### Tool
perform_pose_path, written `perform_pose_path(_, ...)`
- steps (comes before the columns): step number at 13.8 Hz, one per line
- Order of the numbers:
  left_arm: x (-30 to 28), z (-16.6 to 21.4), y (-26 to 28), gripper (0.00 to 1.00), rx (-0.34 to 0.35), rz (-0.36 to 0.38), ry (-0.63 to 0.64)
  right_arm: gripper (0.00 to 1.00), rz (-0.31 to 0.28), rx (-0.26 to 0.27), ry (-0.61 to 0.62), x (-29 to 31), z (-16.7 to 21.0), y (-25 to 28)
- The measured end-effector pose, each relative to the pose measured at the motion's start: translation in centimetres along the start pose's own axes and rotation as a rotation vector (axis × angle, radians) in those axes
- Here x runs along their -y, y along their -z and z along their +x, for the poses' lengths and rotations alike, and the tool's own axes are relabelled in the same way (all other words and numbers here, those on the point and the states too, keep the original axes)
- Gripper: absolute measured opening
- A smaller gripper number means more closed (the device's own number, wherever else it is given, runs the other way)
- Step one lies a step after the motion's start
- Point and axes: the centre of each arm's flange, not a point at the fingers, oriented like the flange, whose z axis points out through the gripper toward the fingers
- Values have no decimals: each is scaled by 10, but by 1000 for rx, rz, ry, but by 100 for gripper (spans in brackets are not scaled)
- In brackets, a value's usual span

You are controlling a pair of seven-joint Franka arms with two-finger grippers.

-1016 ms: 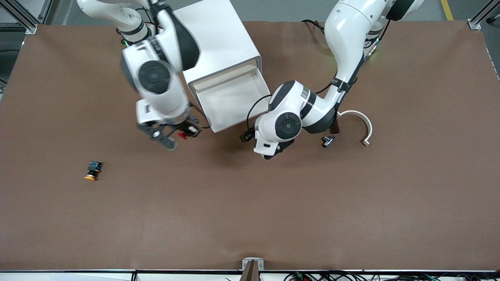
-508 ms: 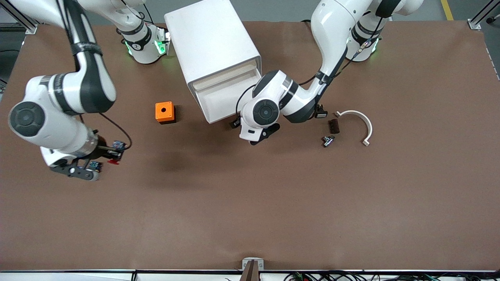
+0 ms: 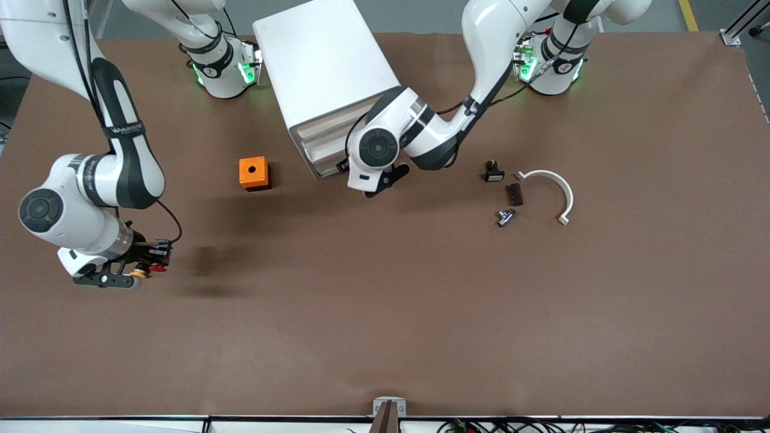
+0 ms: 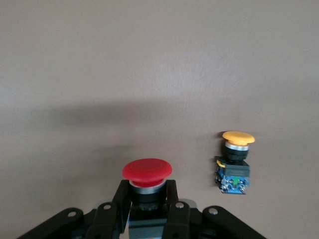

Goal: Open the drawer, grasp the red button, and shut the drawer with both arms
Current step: 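Lower the red button beside the yellow button while the left gripper closes drawer, then open the right gripper to release the button while the left gripper withdraws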

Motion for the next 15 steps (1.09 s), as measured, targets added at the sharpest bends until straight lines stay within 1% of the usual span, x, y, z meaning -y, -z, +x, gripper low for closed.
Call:
perform_pose_path(2,0,-11,-6,100,-2,8,13,33,5,6,8,7,0,-24)
perform_pose_path(4,0,-16,-9,100,-3,12,28,33,38,18,-12,16,-1,-37)
perform_pose_path(6,-1,-12,-7,100,-7,7,38,33,59,18,-19,24,-2,-40)
perform_pose_path(7,-1,-5,-2,100,-22,2,45,33,61,15,-18,26,-1,-40)
perform_pose_path(9,1,30,22,100,-115,-24,65,33,60,8,-20,25,0,-42)
perform_pose_path(12,17,103,100,100,-300,-87,115,33,56,10,-31,18,0,-47)
perform_pose_path(13,29,126,131,100,-363,-99,128,39,55,12,-34,16,0,-49)
perform_pose_path(14,45,147,161,100,-420,-92,129,48,54,13,-36,15,0,-50)
perform_pose_path(15,64,166,191,100,-461,-70,109,59,54,14,-36,15,0,-50)
